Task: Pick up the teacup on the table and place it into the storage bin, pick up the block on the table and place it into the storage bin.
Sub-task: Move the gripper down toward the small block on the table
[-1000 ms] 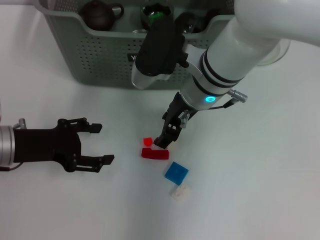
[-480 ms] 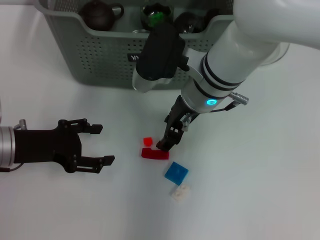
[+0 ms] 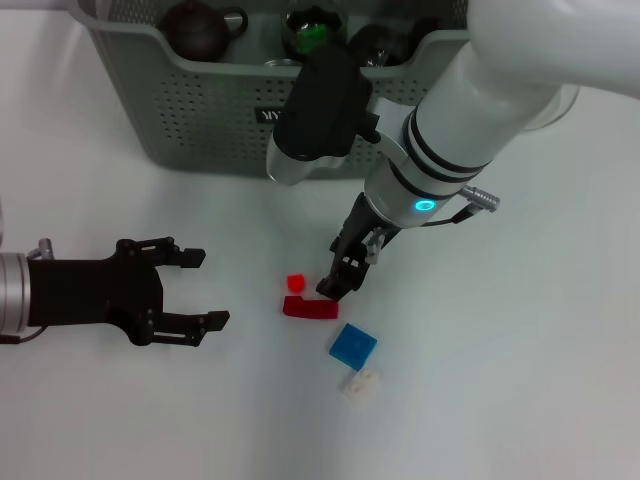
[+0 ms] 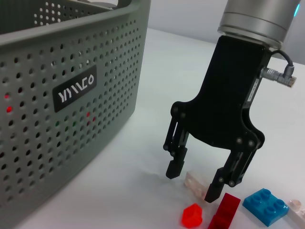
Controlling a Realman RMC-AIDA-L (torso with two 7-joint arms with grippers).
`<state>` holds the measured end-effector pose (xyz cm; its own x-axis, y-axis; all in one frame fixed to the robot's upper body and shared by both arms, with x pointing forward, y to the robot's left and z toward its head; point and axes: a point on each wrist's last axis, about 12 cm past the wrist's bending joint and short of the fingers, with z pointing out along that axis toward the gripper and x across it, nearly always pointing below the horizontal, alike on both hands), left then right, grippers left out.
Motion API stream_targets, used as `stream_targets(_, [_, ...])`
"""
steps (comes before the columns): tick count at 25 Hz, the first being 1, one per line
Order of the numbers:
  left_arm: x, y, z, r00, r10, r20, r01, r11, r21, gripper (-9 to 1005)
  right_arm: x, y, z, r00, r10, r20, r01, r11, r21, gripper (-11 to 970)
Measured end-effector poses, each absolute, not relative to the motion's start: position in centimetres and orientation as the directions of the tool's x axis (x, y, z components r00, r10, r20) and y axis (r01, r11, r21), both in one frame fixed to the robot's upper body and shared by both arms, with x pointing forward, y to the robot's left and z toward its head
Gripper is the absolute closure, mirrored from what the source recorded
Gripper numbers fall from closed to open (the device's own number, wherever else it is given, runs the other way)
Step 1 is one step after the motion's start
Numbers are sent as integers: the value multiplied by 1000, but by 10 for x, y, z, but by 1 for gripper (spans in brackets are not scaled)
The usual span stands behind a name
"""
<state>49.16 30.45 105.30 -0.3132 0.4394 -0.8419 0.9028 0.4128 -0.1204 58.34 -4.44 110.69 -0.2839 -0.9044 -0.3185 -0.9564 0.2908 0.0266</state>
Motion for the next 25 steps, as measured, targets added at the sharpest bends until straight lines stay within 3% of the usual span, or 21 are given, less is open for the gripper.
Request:
stream_targets(9, [492,305,1053,-313,441,-841,902,416,-117,122,583,-45,1107,-298,-903,-310,-953,302,36,385])
stream_targets(25, [493,305,1053,-309,443,-842,903,415,-113,123,582,-47,1108,-309,-906,-289,-950,309,47,412])
